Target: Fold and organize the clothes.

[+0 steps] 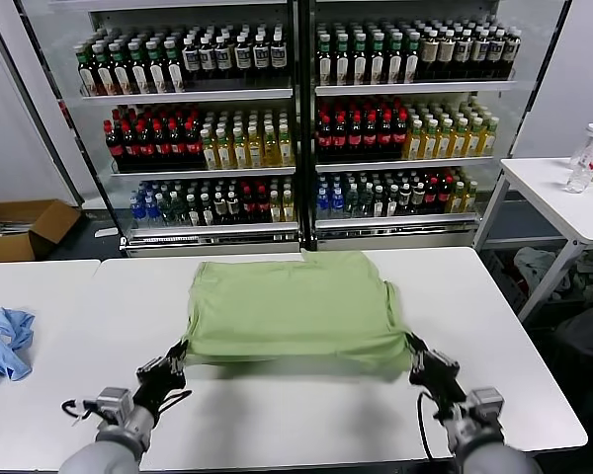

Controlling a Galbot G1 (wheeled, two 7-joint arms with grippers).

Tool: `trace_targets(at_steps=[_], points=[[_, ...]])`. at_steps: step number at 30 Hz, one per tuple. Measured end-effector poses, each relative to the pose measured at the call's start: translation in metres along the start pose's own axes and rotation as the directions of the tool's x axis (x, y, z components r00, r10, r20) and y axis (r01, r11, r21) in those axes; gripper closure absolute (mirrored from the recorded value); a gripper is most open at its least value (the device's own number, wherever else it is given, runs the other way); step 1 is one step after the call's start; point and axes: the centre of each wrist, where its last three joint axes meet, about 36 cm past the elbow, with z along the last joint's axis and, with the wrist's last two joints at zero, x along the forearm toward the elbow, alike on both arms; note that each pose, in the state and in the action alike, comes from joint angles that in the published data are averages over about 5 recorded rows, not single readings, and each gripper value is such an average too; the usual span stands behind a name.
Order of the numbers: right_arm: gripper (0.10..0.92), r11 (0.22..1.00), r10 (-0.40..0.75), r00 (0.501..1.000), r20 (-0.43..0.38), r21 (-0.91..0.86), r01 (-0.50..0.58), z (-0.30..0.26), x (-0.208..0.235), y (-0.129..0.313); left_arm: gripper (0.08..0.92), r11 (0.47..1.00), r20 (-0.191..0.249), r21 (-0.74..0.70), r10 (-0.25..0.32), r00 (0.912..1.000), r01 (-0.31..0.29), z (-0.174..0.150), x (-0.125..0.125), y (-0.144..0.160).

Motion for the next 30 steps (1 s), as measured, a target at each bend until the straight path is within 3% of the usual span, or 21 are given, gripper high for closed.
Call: trace_targets(at_steps=[5,11,18,25,28,30], points=[[0.891,0.999,-0.021,1.000,-0.015,0.050,0.022,-0.004,-0.042,0.004,0.845,1.000,-0.008,-0.023,-0.014,0.9999,0.014,0.001,-0.033,0.001],[0.730,0.992,-0.032,0.999,-0.034,0.120,0.036,-0.007,-0.060,0.010,0.687,0.998,-0.027,-0.048,-0.050,0.9984,0.048,0.005,-0.059,0.002],[0.531,0.991,0.005,0.998,-0.069,0.132,0.004,0.005,-0.039,0.004,0.479,0.993,-0.027,-0.070,-0.093,0.9953,0.091,0.011,-0.054,-0.001],[0.340,0.993,0.063,0.985,-0.162,0.105,-0.046,0.023,-0.025,-0.009,0.291,0.993,-0.077,-0.065,-0.102,0.9918,0.097,0.030,-0.042,-0.009],[0.264,0.994,0.071,0.977,-0.203,0.091,-0.053,0.031,-0.025,-0.010,0.306,0.993,-0.092,-0.062,-0.102,0.9906,0.097,0.034,-0.041,-0.011],[0.265,0.995,0.068,0.972,-0.224,0.081,-0.051,0.036,-0.026,-0.010,0.366,0.994,-0.101,-0.060,-0.099,0.9900,0.093,0.037,-0.042,-0.012]])
